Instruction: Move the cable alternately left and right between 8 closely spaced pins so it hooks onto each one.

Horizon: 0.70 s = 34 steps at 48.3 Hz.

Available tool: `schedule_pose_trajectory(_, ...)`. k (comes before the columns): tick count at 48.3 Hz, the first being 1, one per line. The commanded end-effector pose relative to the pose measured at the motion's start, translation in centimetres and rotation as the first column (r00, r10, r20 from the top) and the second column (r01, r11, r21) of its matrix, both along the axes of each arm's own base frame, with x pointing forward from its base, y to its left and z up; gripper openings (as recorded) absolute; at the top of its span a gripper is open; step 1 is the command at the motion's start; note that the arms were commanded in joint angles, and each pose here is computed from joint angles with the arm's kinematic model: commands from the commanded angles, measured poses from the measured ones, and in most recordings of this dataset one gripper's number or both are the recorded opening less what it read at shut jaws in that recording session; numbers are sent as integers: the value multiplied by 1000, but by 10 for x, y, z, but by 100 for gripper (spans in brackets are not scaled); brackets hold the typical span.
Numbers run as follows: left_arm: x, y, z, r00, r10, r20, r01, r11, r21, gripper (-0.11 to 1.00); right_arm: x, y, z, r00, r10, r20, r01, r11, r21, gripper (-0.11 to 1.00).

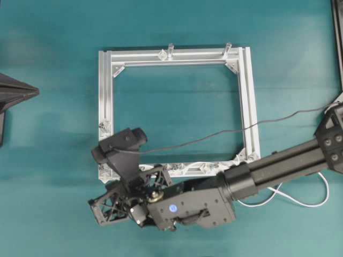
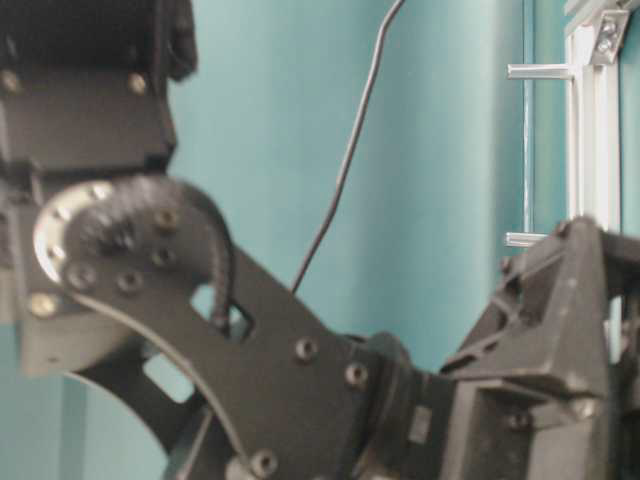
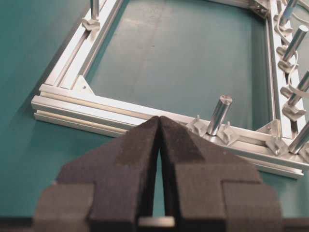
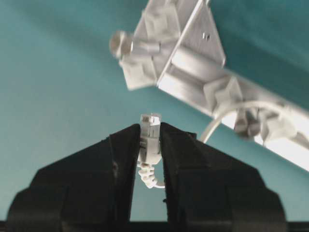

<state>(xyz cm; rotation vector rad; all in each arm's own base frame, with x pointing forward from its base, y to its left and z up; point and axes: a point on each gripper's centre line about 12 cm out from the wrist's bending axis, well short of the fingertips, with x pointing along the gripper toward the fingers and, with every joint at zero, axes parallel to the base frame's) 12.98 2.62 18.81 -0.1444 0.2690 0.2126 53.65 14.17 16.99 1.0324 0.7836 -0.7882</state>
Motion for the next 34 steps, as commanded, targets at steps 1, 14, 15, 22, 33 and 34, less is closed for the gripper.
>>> schedule_pose_trajectory(1,2,0,6,1000,1,14,-1,1000,-1,1,1,6,21,999,8,45,-9,1000,14,19)
schedule_pose_trajectory(14,2,0,6,1000,1,14,-1,1000,-1,1,17,3,22,996,11,87,-11,1000,-1,19)
schedule_pose_trajectory(15,2,0,6,1000,1,14,-1,1000,-1,1,19,3,23,996,13,92,-13,1000,-3,19)
schedule_pose_trajectory(22,2,0,7,1000,-1,16,1,1000,-1,1,34,2,22,993,36,115,-35,999,-16,19)
schedule_pose_trajectory(33,2,0,6,1000,1,14,-1,1000,-1,1,49,-5,25,987,78,140,-72,996,-46,19)
schedule_pose_trajectory(34,2,0,7,1000,1,16,-1,1000,-1,1,51,-5,25,986,77,145,-71,996,-45,19)
